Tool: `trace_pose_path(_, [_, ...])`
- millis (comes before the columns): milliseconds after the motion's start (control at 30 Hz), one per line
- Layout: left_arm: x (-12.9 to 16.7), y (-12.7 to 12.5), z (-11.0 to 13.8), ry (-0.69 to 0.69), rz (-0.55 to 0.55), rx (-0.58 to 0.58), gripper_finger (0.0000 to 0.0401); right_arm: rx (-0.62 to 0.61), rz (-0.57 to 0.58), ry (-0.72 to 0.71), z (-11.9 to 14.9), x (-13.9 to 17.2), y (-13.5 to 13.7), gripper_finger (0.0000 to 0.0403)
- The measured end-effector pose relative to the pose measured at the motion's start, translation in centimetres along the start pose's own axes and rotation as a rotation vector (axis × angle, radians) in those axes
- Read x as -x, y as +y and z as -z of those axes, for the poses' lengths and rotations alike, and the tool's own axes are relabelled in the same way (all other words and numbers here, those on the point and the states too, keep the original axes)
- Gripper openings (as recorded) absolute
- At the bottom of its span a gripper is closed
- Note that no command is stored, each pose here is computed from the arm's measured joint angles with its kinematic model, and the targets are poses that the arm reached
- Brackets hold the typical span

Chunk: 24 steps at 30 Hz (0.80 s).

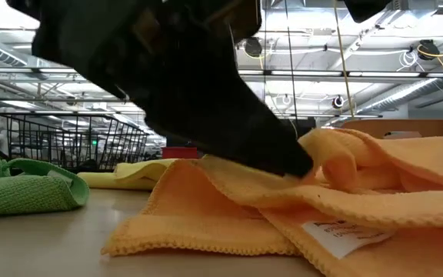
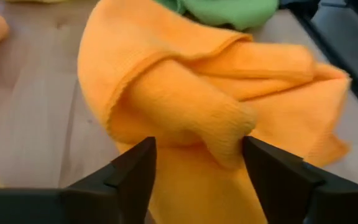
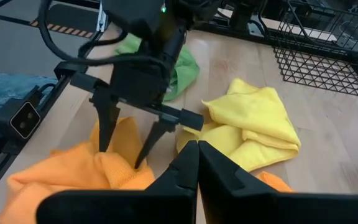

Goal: Sort microfiber towel by color & place in baskets
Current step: Put the bottom orange microfiber cloth into the black wire basket

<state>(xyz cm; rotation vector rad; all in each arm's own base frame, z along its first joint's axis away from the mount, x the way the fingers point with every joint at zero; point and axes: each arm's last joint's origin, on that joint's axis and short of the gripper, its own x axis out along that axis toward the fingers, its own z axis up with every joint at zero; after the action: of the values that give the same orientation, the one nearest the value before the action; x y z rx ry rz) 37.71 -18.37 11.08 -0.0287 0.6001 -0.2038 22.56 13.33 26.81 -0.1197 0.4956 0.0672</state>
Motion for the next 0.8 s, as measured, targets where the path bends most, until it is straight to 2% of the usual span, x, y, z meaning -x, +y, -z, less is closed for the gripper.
trace_pose_path(200, [-0.9, 0.7, 1.1, 0.033, -0.022, 0.027, 0.0289, 0.001, 0.000, 0.003, 0.0, 0.0, 0.0, 0.0000])
trace_pose_path(300, [-1.2, 0.9, 1.3, 0.038, -0.028, 0.027, 0.0291, 0.001, 0.001, 0.004, 0.0, 0.0, 0.0, 0.0000])
trace_pose_path(400, [-1.2, 1.2, 1.3, 0.042, -0.035, 0.024, 0.0273, 0.001, 0.001, 0.004, 0.0, 0.0, 0.0, 0.0000])
trace_pose_path(500, [-1.2, 1.2, 1.2, 0.034, -0.033, -0.006, 0.0226, 0.001, 0.001, 0.004, 0.1, 0.0, 0.0, 0.0000])
trace_pose_path(800, [-1.3, 1.5, 1.0, 0.011, -0.035, -0.012, 0.0022, 0.001, 0.001, 0.004, 0.1, 0.0, 0.0, 0.0000])
